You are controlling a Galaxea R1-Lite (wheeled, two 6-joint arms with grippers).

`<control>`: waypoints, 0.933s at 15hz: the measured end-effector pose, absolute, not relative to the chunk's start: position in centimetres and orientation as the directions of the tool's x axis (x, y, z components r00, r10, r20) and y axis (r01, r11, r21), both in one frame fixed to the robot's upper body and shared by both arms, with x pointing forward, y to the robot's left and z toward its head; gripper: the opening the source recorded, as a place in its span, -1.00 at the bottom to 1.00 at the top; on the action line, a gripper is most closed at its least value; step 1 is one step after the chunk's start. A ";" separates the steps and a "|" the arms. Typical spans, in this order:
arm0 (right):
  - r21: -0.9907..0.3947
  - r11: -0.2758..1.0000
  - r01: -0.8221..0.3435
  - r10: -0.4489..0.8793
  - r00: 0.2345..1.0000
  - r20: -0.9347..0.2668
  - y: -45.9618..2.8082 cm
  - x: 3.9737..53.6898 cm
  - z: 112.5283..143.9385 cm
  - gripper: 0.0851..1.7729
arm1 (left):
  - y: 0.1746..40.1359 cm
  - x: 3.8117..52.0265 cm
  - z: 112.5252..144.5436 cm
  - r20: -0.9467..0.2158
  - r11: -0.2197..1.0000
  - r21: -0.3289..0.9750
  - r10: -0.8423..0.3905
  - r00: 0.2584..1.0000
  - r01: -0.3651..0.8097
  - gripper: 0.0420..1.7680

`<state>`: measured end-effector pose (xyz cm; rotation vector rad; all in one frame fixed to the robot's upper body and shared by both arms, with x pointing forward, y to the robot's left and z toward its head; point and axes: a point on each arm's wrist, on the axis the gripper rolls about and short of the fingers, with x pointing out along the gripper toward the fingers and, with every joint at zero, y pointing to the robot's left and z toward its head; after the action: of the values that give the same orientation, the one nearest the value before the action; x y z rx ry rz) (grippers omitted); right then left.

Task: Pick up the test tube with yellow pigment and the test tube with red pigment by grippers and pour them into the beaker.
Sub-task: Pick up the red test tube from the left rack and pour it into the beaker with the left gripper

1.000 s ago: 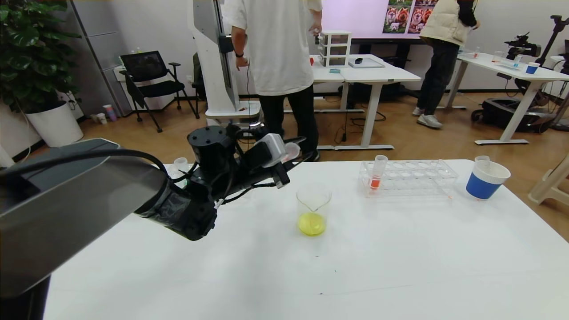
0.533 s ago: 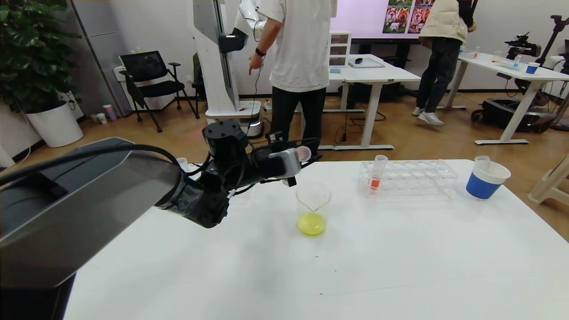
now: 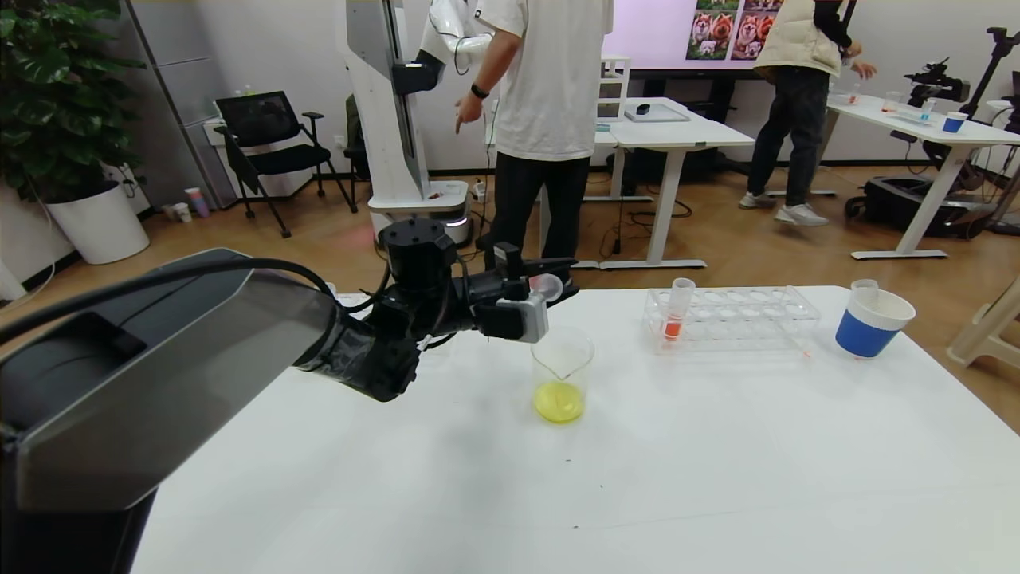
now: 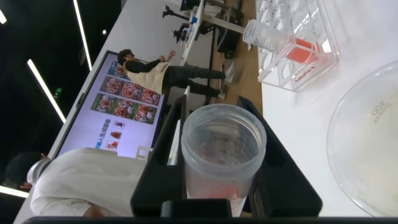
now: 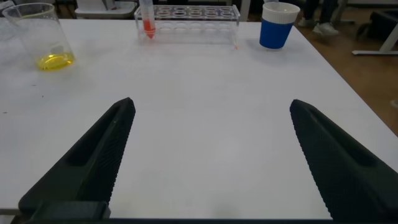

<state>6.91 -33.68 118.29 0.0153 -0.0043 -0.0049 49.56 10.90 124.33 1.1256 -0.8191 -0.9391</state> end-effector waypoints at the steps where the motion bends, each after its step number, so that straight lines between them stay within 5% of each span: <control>1: 0.015 1.000 0.005 -0.005 1.000 0.004 -33.7 6.9 118.3 0.96 | 10.7 49.7 124.4 0.074 0.149 0.974 -0.919 0.388 0.169 -0.42; 14: 0.015 1.000 0.005 -0.005 1.000 0.004 -33.7 6.9 118.3 0.96 | 10.3 51.2 123.5 0.037 0.032 0.999 -0.916 0.399 -0.019 -0.42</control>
<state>6.91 -33.68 118.29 0.0153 -0.0043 -0.0049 51.23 10.35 123.53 1.3586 -0.9262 -0.8716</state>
